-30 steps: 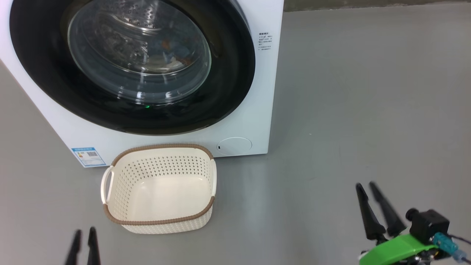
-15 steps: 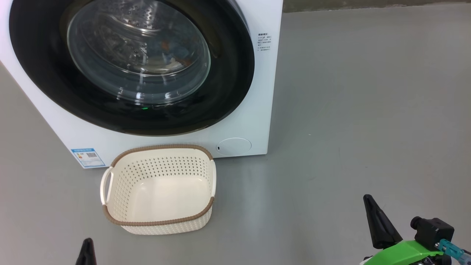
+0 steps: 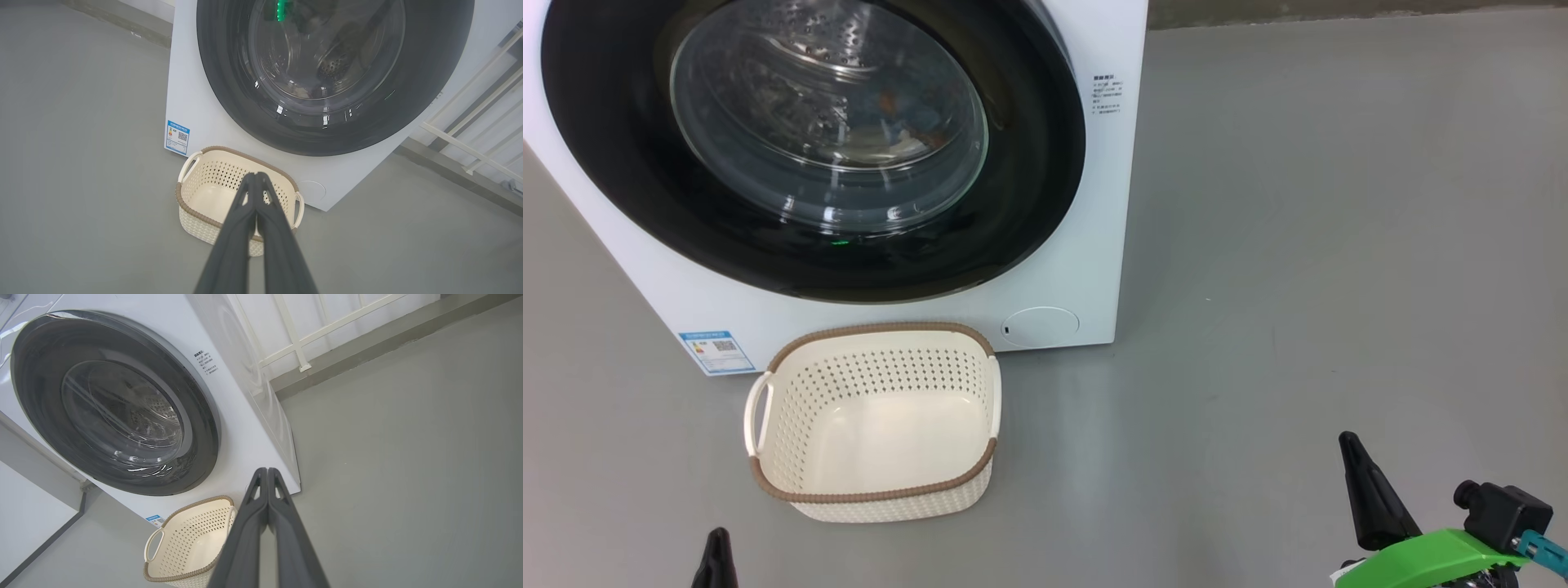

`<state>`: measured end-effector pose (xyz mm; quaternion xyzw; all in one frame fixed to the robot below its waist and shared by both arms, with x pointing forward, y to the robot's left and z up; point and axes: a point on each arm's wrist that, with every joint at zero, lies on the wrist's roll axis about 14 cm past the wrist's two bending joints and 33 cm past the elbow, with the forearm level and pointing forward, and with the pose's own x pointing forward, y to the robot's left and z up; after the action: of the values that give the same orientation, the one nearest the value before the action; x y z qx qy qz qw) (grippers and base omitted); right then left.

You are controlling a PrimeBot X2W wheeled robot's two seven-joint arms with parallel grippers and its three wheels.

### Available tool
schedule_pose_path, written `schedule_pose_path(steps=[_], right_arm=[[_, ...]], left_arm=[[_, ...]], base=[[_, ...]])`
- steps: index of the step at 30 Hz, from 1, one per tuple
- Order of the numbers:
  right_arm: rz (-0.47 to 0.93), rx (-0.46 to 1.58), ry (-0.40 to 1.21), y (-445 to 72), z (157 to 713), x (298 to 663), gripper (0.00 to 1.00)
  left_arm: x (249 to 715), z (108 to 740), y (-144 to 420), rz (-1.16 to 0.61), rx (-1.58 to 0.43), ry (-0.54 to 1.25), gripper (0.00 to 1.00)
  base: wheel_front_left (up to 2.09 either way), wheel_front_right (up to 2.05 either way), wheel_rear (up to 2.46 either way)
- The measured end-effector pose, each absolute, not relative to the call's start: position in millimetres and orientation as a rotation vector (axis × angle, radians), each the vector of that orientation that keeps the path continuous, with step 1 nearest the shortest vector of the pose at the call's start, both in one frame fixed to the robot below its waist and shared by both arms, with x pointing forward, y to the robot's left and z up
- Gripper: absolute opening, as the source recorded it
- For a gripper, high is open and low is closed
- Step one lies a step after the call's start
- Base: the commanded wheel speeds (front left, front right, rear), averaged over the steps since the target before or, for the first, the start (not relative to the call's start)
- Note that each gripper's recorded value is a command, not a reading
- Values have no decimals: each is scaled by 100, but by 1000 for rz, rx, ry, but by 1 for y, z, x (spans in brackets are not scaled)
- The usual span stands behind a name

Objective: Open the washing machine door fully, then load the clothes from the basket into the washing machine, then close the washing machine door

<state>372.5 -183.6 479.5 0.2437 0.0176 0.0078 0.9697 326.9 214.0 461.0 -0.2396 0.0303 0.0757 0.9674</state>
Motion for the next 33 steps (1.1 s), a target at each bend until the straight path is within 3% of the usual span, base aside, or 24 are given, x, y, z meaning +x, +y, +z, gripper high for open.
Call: schedule_pose_path(steps=[33], right_arm=[[-60, 833, 66, -196, 474, 371, 0]], left_arm=[[342, 460, 210, 160, -841, 78, 0]], base=[[0, 0, 0]])
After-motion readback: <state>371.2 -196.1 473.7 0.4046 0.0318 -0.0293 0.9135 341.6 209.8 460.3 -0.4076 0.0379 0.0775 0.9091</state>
